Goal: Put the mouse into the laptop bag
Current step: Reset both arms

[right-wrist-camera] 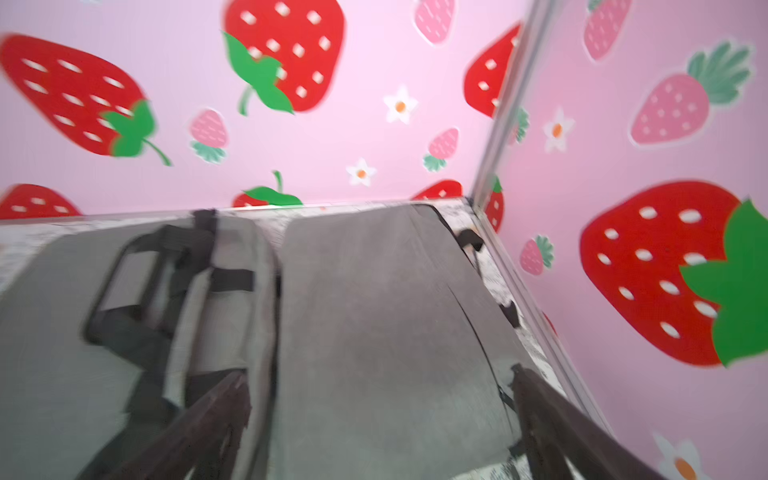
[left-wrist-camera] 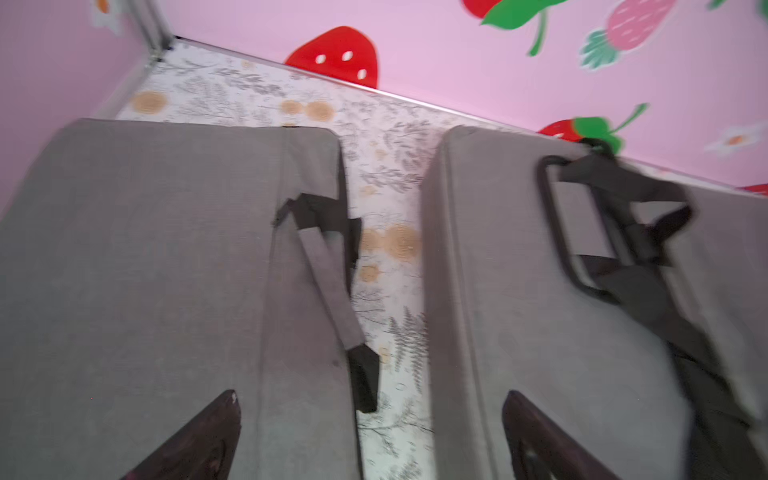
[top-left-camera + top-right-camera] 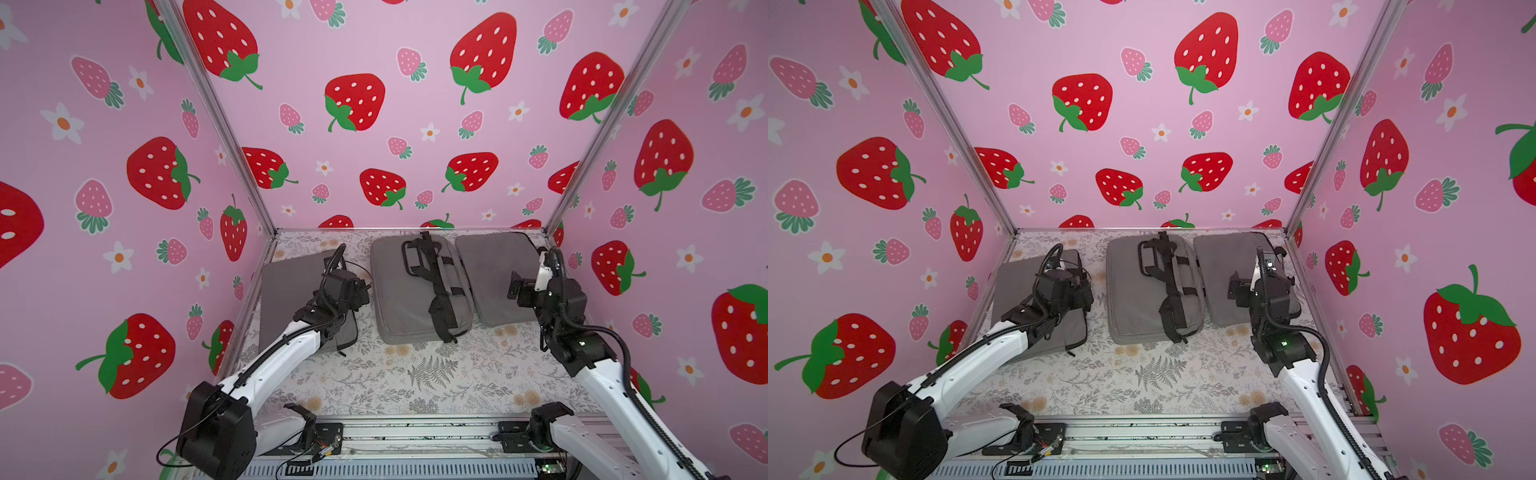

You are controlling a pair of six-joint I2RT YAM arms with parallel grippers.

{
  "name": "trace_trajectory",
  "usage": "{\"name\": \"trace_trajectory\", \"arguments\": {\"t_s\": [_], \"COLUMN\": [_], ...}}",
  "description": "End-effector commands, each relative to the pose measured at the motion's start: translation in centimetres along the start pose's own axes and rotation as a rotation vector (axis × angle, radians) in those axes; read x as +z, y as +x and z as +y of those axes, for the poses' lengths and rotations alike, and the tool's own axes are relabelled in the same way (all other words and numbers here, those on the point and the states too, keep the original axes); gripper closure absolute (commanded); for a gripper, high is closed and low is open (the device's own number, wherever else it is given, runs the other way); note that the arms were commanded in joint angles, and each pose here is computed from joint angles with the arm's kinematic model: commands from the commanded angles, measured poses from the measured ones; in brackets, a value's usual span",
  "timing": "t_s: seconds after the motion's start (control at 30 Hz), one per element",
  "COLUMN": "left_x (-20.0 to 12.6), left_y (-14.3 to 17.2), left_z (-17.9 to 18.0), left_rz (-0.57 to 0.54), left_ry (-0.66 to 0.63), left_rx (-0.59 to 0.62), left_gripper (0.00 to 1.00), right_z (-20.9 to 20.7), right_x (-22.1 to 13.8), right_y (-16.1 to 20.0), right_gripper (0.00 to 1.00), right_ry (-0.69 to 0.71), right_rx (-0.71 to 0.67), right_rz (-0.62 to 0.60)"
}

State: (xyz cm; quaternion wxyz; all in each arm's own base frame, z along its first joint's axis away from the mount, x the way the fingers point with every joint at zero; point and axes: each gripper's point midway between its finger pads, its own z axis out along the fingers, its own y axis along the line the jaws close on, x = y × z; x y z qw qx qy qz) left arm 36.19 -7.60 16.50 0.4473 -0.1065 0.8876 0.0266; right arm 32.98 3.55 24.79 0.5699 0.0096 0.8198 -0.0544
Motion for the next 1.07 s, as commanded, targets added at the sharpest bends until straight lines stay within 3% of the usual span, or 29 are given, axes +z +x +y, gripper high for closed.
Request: {"name": "trace_trajectory", "arguments": {"t_s": [0.0, 0.13, 0.2, 0.27, 0.43, 0.5, 0.6, 0.63, 0.67, 0.73, 1.03], "left_x": [0.7, 3.0, 3.8, 4.3, 6.3, 6.3, 8.0, 8.2, 8.3, 9.1, 9.2], "left_y": [-2.1, -1.2, -1.2, -1.0, 1.2, 1.1, 2.0, 2.3, 2.9, 2.4, 2.5], "left_z": [3.9, 4.1, 4.5, 5.5, 8.6, 7.7, 8.8, 9.1, 8.5, 8.0, 8.7], "left_rz": [-0.103, -0.195, -0.152, -0.182, -0.249, -0.265, -0.339, -0.33, -0.254, -0.251, -0.225], "left_ry": [-0.271, -0.199, -0.131, -0.134, -0.088, -0.011, -0.015, -0.025, 0.008, 0.039, 0.037], "left_rx": [0.143, 0.246, 0.243, 0.25, 0.111, 0.159, 0.105, 0.106, 0.12, 0.129, 0.099], "left_gripper": [0.01, 0.01, 0.01, 0.01, 0.01, 0.01, 0.01, 0.01, 0.01, 0.01, 0.01], "right_z": [-1.5, -3.6, -5.2, -6.0, -7.2, -7.1, -5.4, -4.3, -3.6, -4.0, -3.8], "right_x": [4.0, 6.6, 7.6, 8.5, 10.7, 11.6, 13.2, 13.1, 12.9, 12.4, 13.0], "right_y": [5.4, 9.4, 10.9, 11.9, 12.2, 11.3, 12.1, 12.4, 13.0, 12.9, 13.1], "right_gripper": [0.01, 0.01, 0.01, 0.01, 0.01, 0.01, 0.01, 0.01, 0.01, 0.01, 0.01], "right_ry": [0.099, 0.182, 0.242, 0.271, 0.313, 0.306, 0.186, 0.116, 0.073, 0.089, 0.086], "right_rx": [-0.065, -0.062, -0.053, -0.054, -0.012, -0.049, -0.084, -0.1, -0.109, -0.086, -0.106], "right_rz": [0.149, 0.2, 0.232, 0.251, 0.186, 0.122, 0.117, 0.119, 0.08, 0.005, 0.068]}}
